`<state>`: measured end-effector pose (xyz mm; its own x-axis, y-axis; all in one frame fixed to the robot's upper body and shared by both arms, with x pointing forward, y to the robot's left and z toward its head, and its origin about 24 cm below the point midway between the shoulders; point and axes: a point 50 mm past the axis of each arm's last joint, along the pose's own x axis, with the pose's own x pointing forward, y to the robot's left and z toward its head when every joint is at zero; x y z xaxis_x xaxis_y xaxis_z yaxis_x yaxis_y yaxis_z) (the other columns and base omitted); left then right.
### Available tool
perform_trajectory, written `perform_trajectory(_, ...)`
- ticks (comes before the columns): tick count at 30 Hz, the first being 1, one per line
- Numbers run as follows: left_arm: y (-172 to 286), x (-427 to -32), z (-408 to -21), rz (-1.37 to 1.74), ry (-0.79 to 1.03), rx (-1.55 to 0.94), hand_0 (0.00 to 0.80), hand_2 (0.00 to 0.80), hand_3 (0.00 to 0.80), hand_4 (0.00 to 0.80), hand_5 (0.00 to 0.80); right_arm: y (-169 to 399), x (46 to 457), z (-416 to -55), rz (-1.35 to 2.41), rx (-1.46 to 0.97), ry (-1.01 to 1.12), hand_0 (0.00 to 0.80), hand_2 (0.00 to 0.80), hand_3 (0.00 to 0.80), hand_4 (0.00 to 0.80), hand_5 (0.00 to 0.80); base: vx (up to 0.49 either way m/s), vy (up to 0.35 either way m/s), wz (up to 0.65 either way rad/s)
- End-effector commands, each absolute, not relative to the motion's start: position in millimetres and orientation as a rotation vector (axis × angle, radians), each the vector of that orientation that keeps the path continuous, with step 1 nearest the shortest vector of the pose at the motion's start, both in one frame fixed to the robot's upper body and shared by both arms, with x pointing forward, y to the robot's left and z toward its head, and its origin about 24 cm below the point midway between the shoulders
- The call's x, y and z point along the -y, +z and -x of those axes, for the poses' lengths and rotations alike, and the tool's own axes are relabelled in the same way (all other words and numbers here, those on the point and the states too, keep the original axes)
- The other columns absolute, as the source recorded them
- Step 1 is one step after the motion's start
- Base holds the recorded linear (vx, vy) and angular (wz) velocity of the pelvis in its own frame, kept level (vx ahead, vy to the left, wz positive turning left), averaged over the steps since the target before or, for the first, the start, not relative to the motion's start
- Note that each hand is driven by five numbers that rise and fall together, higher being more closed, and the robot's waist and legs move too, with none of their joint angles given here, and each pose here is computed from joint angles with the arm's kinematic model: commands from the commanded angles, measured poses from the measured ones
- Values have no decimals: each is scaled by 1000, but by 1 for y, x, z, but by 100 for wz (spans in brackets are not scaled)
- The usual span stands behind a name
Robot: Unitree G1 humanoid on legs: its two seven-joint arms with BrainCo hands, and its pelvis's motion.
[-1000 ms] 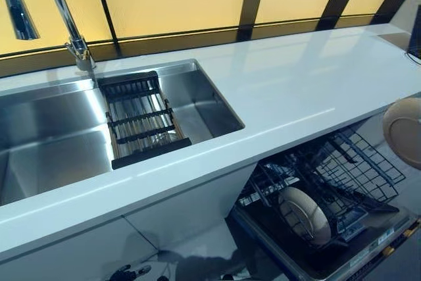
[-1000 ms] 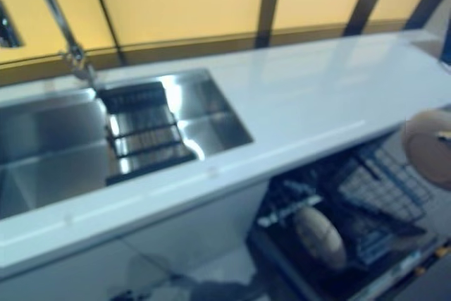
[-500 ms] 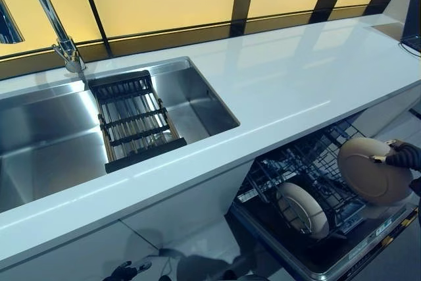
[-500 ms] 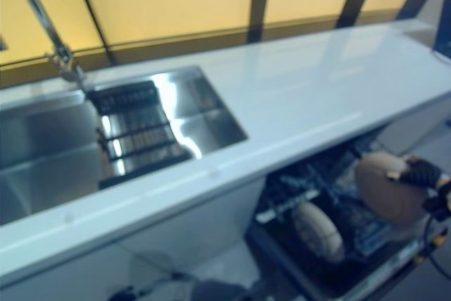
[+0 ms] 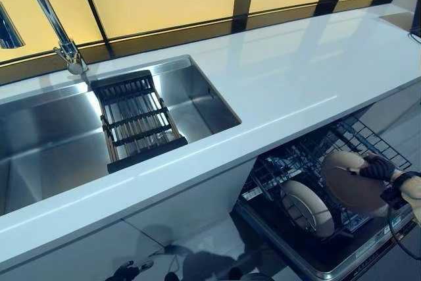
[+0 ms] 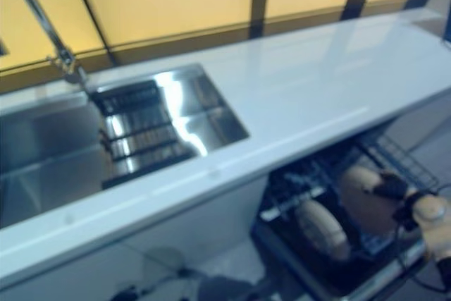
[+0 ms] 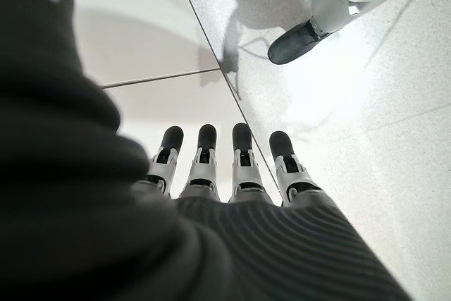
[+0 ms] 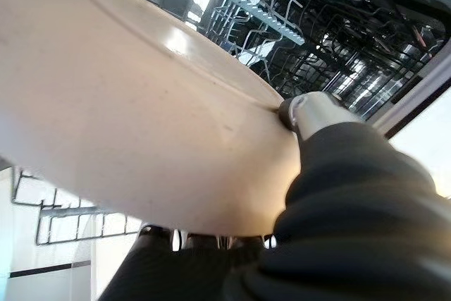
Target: Take plates into dishwasher
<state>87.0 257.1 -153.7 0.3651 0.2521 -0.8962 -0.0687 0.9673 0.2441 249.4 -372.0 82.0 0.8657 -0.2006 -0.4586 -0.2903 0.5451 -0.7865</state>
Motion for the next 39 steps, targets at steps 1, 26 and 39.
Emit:
perform_trajectory(1,-148,-266,-100,-214,201,-1144,0,0,0,0,0,106,363,-275,1080,-400,-15,800,800,800,800,800,0,0,0)
perform_trajectory(26,-143,-253,-125,-164,130,-1049,0,0,0,0,0,90,358,-296,1207,-443,-79,800,800,800,800,800,-31,-1,5)
perform_trajectory(39,-140,-246,-138,-165,108,-1015,0,0,0,0,0,64,365,-286,1242,-563,-42,800,800,800,800,800,-8,1,0)
